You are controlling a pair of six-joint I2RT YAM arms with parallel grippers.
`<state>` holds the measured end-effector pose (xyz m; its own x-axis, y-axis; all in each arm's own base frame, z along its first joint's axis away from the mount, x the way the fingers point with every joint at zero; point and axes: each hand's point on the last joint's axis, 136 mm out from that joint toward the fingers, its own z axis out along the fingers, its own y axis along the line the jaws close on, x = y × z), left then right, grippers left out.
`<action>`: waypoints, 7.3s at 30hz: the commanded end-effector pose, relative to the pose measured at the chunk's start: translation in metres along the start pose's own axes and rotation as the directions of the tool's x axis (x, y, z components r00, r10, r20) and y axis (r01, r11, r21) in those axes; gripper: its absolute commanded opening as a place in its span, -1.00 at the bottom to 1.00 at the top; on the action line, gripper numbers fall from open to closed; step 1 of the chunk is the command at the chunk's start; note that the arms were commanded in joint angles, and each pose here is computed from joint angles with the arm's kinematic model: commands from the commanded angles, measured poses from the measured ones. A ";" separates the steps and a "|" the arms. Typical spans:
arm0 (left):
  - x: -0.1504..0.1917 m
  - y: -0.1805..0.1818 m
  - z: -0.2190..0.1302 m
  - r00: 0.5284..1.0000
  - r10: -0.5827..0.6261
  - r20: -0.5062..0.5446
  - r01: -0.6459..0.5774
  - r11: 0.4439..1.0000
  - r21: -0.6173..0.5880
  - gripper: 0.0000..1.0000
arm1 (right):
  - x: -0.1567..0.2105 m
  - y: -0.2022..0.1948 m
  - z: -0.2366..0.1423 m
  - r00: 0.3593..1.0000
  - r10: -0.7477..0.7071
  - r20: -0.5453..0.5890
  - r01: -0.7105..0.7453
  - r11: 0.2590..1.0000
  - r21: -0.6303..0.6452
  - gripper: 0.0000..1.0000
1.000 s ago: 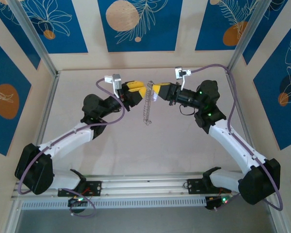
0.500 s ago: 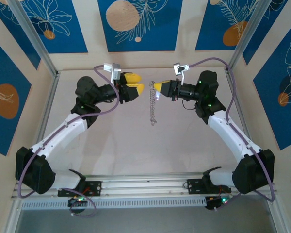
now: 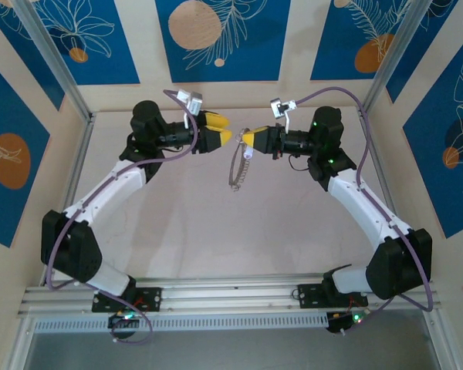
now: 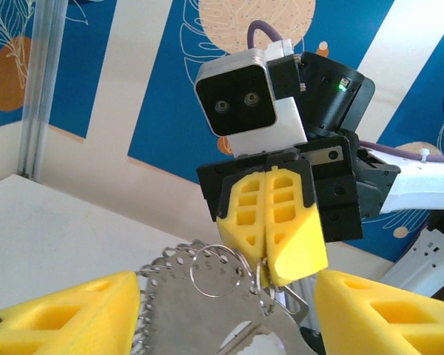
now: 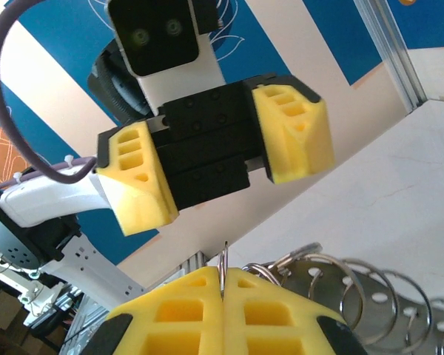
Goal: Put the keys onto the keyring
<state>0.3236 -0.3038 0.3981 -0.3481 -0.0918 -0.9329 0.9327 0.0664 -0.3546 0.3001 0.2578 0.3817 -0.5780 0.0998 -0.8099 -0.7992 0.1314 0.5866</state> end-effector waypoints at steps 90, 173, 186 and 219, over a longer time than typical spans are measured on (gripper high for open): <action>0.012 -0.002 0.018 0.999 -0.038 0.005 0.038 0.998 0.045 -1.00 | -0.014 -0.014 0.002 0.997 0.054 0.061 -0.056 0.998 0.027 -0.14; -0.010 -0.008 0.000 0.978 -0.005 0.207 0.021 0.997 -0.076 -1.00 | 0.029 -0.028 -0.015 0.977 0.170 0.132 -0.189 0.971 0.148 -0.31; -0.018 -0.012 0.000 0.960 -0.015 0.278 0.038 0.996 -0.078 -1.00 | -0.033 0.007 -0.019 0.959 0.033 0.282 -0.067 0.991 0.114 -0.25; -0.026 -0.022 0.009 0.949 -0.026 0.315 0.041 0.998 -0.040 -1.00 | -0.012 -0.008 0.030 0.963 0.099 0.251 -0.100 0.995 -0.011 -0.82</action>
<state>0.3238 -0.3124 0.4023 -0.3924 -0.3496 -0.8508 0.8768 0.1374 -0.4609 0.3219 0.2799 0.3935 -0.5847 0.3659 -0.7240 -0.7421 0.1193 0.6596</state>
